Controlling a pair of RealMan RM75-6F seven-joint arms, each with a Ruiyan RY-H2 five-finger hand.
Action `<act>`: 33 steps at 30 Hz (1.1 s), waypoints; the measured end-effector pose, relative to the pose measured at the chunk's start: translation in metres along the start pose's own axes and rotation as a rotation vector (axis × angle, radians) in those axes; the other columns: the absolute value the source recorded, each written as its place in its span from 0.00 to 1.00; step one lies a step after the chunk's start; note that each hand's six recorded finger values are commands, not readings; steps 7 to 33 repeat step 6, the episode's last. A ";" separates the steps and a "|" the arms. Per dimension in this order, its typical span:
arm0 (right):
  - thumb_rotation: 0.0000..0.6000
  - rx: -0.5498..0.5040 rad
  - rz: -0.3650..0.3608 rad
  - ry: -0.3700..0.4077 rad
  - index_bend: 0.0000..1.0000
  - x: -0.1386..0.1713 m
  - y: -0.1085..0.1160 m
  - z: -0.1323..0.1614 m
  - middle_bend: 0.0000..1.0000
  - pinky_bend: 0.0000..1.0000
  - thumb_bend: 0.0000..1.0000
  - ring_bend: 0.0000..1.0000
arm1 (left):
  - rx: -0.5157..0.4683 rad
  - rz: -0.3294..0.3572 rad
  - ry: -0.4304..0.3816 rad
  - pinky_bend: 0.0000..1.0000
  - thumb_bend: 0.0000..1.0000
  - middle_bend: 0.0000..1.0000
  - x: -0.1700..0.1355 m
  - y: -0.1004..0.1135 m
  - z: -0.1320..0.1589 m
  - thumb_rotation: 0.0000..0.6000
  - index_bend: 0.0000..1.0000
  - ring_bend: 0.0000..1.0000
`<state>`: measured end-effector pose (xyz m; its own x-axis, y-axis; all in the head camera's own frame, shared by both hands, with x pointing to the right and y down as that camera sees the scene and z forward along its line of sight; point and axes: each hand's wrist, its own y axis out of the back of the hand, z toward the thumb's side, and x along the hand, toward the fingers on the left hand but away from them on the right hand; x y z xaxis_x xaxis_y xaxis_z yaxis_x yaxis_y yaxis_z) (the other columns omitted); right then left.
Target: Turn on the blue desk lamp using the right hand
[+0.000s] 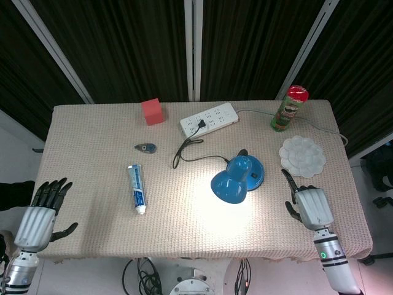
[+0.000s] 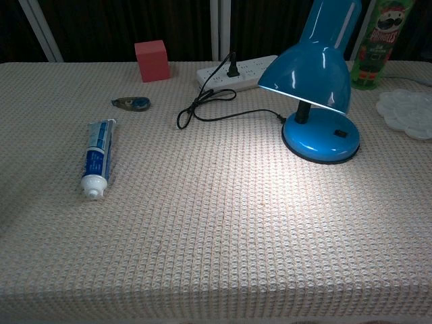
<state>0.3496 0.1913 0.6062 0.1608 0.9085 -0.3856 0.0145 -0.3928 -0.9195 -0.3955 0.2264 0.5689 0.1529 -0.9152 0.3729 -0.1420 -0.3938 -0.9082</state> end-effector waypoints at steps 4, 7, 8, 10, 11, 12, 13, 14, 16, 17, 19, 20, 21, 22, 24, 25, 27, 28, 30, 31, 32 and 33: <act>1.00 -0.002 -0.129 0.003 0.00 0.026 0.013 -0.017 0.00 0.03 0.06 0.00 | -0.005 -0.003 0.006 0.00 0.14 0.00 0.001 -0.001 -0.002 1.00 0.00 0.00; 1.00 -0.002 -0.143 -0.004 0.00 0.040 0.011 -0.026 0.00 0.00 0.05 0.00 | -0.005 0.002 0.006 0.00 0.14 0.00 0.001 0.000 -0.002 1.00 0.00 0.00; 1.00 -0.002 -0.143 -0.004 0.00 0.040 0.011 -0.026 0.00 0.00 0.05 0.00 | -0.005 0.002 0.006 0.00 0.14 0.00 0.001 0.000 -0.002 1.00 0.00 0.00; 1.00 -0.002 -0.143 -0.004 0.00 0.040 0.011 -0.026 0.00 0.00 0.05 0.00 | -0.005 0.002 0.006 0.00 0.14 0.00 0.001 0.000 -0.002 1.00 0.00 0.00; 1.00 -0.002 -0.143 -0.004 0.00 0.040 0.011 -0.026 0.00 0.00 0.05 0.00 | -0.005 0.002 0.006 0.00 0.14 0.00 0.001 0.000 -0.002 1.00 0.00 0.00; 1.00 -0.002 -0.143 -0.004 0.00 0.040 0.011 -0.026 0.00 0.00 0.05 0.00 | -0.005 0.002 0.006 0.00 0.14 0.00 0.001 0.000 -0.002 1.00 0.00 0.00; 1.00 -0.002 -0.143 -0.004 0.00 0.040 0.011 -0.026 0.00 0.00 0.05 0.00 | -0.005 0.002 0.006 0.00 0.14 0.00 0.001 0.000 -0.002 1.00 0.00 0.00; 1.00 -0.002 -0.143 -0.004 0.00 0.040 0.011 -0.026 0.00 0.00 0.05 0.00 | -0.005 0.002 0.006 0.00 0.14 0.00 0.001 0.000 -0.002 1.00 0.00 0.00; 1.00 -0.002 -0.143 -0.004 0.00 0.040 0.011 -0.026 0.00 0.00 0.05 0.00 | -0.005 0.002 0.006 0.00 0.14 0.00 0.001 0.000 -0.002 1.00 0.00 0.00; 1.00 -0.002 -0.143 -0.004 0.00 0.040 0.011 -0.026 0.00 0.00 0.05 0.00 | -0.005 0.002 0.006 0.00 0.14 0.00 0.001 0.000 -0.002 1.00 0.00 0.00; 1.00 -0.002 -0.143 -0.004 0.00 0.040 0.011 -0.026 0.00 0.00 0.05 0.00 | -0.005 0.002 0.006 0.00 0.14 0.00 0.001 0.000 -0.002 1.00 0.00 0.00; 1.00 -0.002 -0.143 -0.004 0.00 0.040 0.011 -0.026 0.00 0.00 0.05 0.00 | -0.005 0.002 0.006 0.00 0.14 0.00 0.001 0.000 -0.002 1.00 0.00 0.00; 1.00 -0.002 -0.143 -0.004 0.00 0.040 0.011 -0.026 0.00 0.00 0.05 0.00 | -0.005 0.002 0.006 0.00 0.14 0.00 0.001 0.000 -0.002 1.00 0.00 0.00; 1.00 -0.002 -0.143 -0.004 0.00 0.040 0.011 -0.026 0.00 0.00 0.05 0.00 | -0.005 0.002 0.006 0.00 0.14 0.00 0.001 0.000 -0.002 1.00 0.00 0.00; 1.00 -0.002 -0.143 -0.004 0.00 0.040 0.011 -0.026 0.00 0.00 0.05 0.00 | -0.005 0.002 0.006 0.00 0.14 0.00 0.001 0.000 -0.002 1.00 0.00 0.00; 1.00 -0.002 -0.143 -0.004 0.00 0.040 0.011 -0.026 0.00 0.00 0.05 0.00 | -0.005 0.002 0.006 0.00 0.14 0.00 0.001 0.000 -0.002 1.00 0.00 0.00; 1.00 -0.002 -0.143 -0.004 0.00 0.040 0.011 -0.026 0.00 0.00 0.05 0.00 | -0.005 0.002 0.006 0.00 0.14 0.00 0.001 0.000 -0.002 1.00 0.00 0.00; 1.00 -0.002 -0.143 -0.004 0.00 0.040 0.011 -0.026 0.00 0.00 0.05 0.00 | -0.005 0.002 0.006 0.00 0.14 0.00 0.001 0.000 -0.002 1.00 0.00 0.00; 1.00 -0.002 -0.143 -0.004 0.00 0.040 0.011 -0.026 0.00 0.00 0.05 0.00 | -0.005 0.002 0.006 0.00 0.14 0.00 0.001 0.000 -0.002 1.00 0.00 0.00; 1.00 -0.002 -0.143 -0.004 0.00 0.040 0.011 -0.026 0.00 0.00 0.05 0.00 | -0.005 0.002 0.006 0.00 0.14 0.00 0.001 0.000 -0.002 1.00 0.00 0.00; 1.00 -0.002 -0.143 -0.004 0.00 0.040 0.011 -0.026 0.00 0.00 0.05 0.00 | -0.005 0.002 0.006 0.00 0.14 0.00 0.001 0.000 -0.002 1.00 0.00 0.00; 1.00 -0.002 -0.143 -0.004 0.00 0.040 0.011 -0.026 0.00 0.00 0.05 0.00 | -0.005 0.002 0.006 0.00 0.14 0.00 0.001 0.000 -0.002 1.00 0.00 0.00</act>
